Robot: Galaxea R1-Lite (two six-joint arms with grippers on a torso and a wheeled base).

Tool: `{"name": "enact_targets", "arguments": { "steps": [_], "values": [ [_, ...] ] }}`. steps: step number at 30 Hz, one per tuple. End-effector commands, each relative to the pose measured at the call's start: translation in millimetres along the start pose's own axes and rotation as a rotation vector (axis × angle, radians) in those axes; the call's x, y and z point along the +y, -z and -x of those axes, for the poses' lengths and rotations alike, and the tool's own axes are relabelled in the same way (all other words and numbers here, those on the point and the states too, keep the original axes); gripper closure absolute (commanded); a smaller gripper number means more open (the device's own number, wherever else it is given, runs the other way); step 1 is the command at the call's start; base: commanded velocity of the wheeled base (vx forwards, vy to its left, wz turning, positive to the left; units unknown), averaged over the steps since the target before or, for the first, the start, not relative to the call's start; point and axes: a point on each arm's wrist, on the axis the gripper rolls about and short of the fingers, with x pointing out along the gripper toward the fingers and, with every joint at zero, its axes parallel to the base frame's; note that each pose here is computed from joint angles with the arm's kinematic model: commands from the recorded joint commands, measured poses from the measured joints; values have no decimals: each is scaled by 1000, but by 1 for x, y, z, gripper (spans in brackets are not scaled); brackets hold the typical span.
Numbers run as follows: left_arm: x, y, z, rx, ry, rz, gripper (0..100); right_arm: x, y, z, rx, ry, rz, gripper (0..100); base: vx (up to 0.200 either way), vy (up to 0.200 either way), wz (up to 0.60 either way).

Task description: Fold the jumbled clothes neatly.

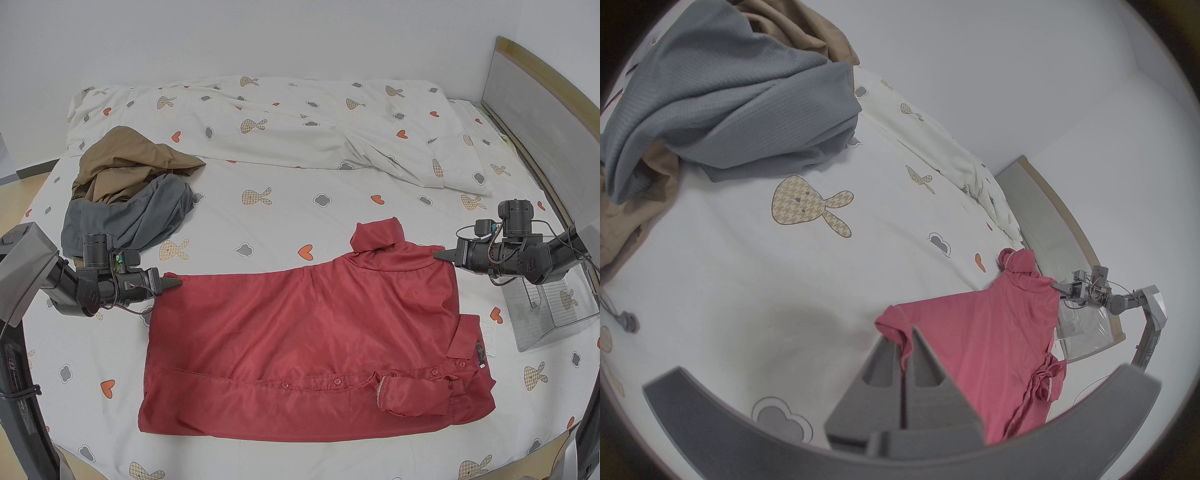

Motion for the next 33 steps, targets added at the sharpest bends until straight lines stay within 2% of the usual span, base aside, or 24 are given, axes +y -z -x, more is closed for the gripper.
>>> {"name": "enact_targets", "arguments": {
  "steps": [1, 11, 25, 33],
  "values": [
    [-13, -5, 16, -16, 3, -14, 100, 7, 1, 11, 0, -6, 0, 100, 0, 0, 0],
    [-23, 7, 31, 10, -3, 6, 100, 12, 15, 30, 35, -14, -22, 100, 0, 0, 0],
    [-17, 27, 44, 36, -30, 51, 100, -11, 34, 49, 63, 51, -87, 100, 0, 0, 0],
    [-18, 38, 49, 59, -38, 73, 100, -12, 55, 56, 5, 40, -51, 100, 0, 0, 0]
  ]
}}
